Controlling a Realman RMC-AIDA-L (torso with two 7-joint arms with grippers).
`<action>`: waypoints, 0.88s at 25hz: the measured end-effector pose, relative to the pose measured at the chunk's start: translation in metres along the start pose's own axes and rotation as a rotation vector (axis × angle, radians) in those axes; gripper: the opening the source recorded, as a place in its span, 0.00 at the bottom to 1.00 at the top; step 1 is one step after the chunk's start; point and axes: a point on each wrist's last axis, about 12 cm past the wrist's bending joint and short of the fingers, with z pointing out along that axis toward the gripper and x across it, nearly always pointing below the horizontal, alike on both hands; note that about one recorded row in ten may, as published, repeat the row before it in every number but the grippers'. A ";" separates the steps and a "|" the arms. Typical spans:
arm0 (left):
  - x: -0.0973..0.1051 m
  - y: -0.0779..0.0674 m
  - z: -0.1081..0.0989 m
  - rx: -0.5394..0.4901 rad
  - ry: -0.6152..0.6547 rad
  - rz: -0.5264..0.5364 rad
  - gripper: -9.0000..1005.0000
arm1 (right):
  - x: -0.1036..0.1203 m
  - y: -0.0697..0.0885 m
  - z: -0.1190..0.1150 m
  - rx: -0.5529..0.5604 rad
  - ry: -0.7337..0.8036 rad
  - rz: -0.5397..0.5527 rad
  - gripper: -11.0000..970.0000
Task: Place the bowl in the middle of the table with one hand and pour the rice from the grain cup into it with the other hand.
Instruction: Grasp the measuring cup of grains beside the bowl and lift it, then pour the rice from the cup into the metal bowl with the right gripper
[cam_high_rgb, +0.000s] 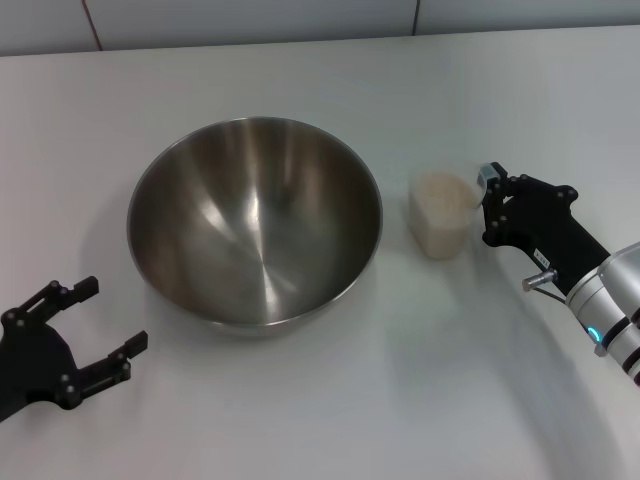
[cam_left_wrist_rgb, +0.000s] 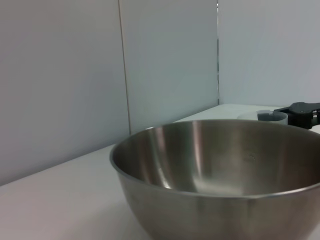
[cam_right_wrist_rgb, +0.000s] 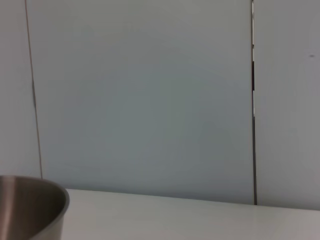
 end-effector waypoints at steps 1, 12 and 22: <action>-0.001 0.001 -0.001 0.001 0.000 -0.002 0.86 | 0.000 0.000 0.000 -0.001 -0.004 -0.001 0.10; -0.014 0.013 -0.004 0.011 -0.013 0.011 0.86 | -0.023 0.003 -0.006 -0.012 -0.207 -0.036 0.03; -0.020 0.016 -0.002 0.031 -0.007 0.019 0.86 | -0.057 0.044 0.010 0.005 -0.445 -0.387 0.03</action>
